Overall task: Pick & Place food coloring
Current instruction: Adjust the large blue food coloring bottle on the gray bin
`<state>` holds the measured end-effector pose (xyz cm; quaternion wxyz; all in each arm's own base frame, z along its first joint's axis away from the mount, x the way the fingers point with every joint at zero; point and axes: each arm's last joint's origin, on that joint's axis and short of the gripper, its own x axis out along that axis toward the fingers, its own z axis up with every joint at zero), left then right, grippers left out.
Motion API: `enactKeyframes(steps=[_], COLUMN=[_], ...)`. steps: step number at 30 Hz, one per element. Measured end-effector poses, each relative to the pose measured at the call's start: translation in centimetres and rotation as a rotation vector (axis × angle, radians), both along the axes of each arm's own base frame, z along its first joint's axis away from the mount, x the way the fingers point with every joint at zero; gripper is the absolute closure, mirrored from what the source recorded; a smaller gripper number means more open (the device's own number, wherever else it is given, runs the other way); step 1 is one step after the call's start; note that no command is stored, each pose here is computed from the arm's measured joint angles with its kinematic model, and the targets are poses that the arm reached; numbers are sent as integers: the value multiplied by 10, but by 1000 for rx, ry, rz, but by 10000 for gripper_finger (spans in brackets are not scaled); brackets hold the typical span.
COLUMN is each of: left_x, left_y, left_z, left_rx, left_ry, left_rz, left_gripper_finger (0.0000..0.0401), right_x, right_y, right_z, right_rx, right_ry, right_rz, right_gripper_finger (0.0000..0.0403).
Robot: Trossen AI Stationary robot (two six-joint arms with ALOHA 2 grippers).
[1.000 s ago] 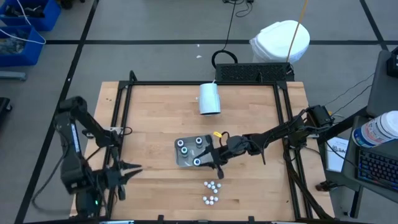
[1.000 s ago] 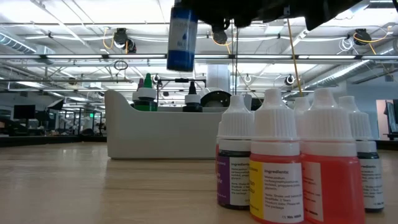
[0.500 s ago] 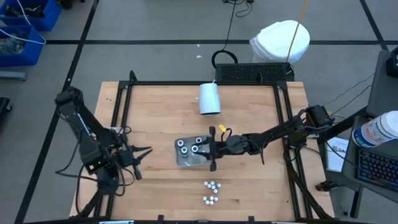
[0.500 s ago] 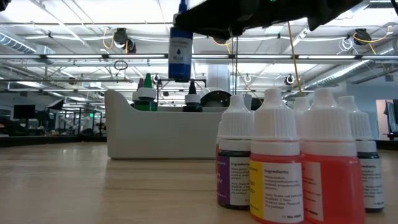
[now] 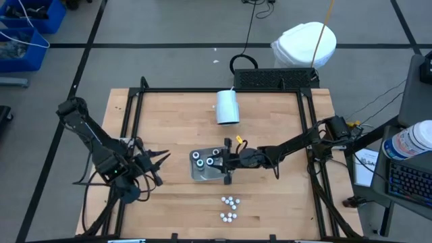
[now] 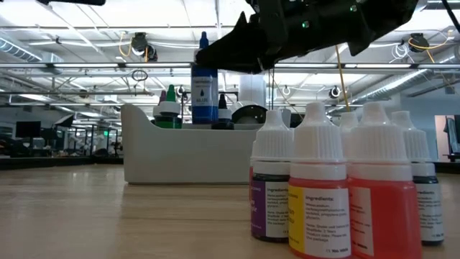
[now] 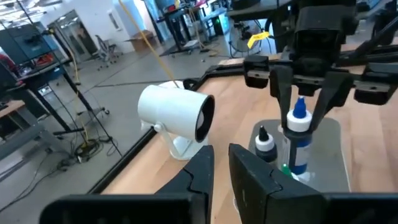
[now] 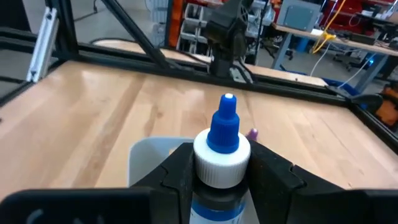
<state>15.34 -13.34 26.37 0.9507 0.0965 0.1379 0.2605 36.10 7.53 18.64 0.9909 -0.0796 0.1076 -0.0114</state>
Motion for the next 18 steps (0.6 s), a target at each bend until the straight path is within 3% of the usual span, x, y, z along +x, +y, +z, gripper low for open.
enactKeyframes(steps=[8, 18], left_x=[1, 2], left_y=[9, 10], left_z=[-19, -20], left_rx=[27, 23], left_ry=[28, 23], left_rz=[36, 47], left_gripper_finger=[343, 343], right_x=[2, 9], right_y=[8, 12], right_z=[-8, -28], right_rx=[34, 49], right_ry=[-4, -51], right_rz=[13, -5], right_gripper_finger=[291, 291])
